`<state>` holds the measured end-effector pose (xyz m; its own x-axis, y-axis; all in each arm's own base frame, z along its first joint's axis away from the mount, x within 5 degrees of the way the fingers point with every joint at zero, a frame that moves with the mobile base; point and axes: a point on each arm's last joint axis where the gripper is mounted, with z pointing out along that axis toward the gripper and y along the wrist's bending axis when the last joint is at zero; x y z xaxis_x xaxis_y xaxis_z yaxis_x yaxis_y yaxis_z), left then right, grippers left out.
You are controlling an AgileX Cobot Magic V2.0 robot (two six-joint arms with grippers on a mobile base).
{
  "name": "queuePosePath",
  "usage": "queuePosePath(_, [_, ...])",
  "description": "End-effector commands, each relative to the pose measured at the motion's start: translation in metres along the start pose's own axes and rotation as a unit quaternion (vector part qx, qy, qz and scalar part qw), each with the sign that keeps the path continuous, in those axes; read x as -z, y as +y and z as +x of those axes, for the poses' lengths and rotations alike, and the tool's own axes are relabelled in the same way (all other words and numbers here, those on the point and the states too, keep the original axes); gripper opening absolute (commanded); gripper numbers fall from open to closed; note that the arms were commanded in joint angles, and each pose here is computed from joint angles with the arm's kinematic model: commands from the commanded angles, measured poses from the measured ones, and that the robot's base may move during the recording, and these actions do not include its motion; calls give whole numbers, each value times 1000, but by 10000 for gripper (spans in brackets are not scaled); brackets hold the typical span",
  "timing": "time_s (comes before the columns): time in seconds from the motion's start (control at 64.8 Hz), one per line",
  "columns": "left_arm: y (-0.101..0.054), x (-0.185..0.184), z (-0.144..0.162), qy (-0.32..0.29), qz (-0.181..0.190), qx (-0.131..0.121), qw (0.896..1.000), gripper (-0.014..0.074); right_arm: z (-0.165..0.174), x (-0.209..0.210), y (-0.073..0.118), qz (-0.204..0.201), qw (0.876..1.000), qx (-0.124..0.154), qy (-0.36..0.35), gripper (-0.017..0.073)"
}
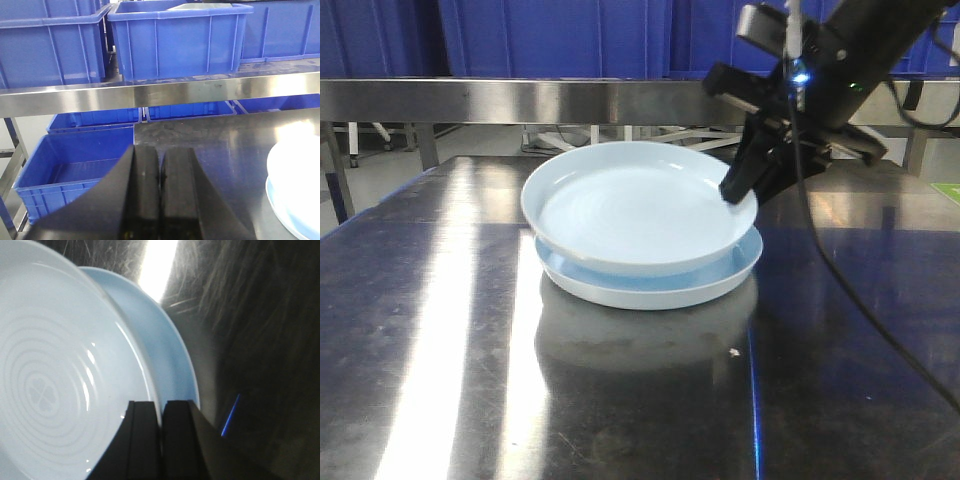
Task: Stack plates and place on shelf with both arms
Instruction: 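Lift the plate with the right gripper and set it onto the centered plate, then grasp the rim of the stacked plates with the right gripper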
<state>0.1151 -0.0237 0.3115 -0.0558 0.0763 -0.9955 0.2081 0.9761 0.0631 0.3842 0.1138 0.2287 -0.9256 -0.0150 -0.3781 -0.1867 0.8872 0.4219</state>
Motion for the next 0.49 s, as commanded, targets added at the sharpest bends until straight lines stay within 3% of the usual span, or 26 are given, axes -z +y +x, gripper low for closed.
queuePosePath(0.0, [2,2,-17,-53,-11,1,999,82,-15,25,13,-11,998,5,-64,60])
queuePosePath(0.309, [2,2,-17,-53,-11,1,999,82,-13,25,11,1,998,18,-56,69])
queuePosePath(0.478, [2,2,-17,-53,-11,1,999,82,-12,24,10,3,999,21,-47,230])
